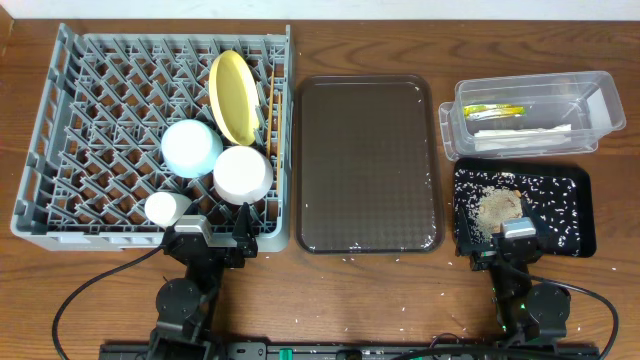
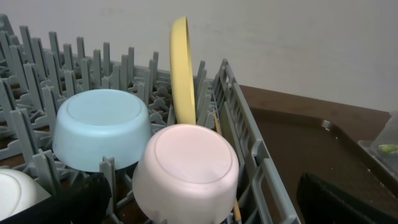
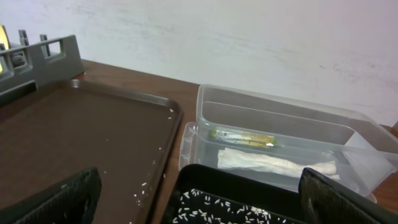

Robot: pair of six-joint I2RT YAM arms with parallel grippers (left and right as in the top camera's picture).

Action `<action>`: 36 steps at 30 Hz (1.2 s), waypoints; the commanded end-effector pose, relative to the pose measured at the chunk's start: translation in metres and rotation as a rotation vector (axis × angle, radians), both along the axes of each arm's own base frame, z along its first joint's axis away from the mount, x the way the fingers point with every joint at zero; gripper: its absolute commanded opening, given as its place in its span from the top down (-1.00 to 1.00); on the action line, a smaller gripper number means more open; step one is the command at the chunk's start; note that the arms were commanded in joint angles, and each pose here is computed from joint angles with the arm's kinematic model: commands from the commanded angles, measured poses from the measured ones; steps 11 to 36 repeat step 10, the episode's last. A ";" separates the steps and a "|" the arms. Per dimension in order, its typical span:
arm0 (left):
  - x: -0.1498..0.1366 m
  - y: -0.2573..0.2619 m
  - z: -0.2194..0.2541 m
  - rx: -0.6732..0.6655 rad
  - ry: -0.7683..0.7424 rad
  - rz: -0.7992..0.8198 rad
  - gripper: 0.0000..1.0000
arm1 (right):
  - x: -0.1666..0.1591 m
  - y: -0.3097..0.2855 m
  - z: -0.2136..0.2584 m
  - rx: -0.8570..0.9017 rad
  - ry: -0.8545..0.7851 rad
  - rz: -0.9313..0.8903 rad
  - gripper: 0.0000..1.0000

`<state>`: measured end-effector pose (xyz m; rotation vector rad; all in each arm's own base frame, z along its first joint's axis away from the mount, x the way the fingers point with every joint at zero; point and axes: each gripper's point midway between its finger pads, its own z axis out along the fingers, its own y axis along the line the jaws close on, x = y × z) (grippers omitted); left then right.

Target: Sort waste into correct bins and load items into the dishwasher

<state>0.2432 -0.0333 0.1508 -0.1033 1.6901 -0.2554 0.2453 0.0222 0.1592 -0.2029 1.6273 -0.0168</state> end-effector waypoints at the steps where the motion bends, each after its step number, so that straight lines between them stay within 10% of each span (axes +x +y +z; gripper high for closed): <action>1: -0.001 0.005 -0.018 0.034 0.053 0.020 -0.92 | 0.000 -0.001 -0.001 -0.010 -0.003 -0.002 -0.99; 36: -0.001 0.005 -0.018 0.034 0.053 0.021 -0.92 | 0.000 -0.001 -0.001 -0.010 -0.003 -0.002 -0.99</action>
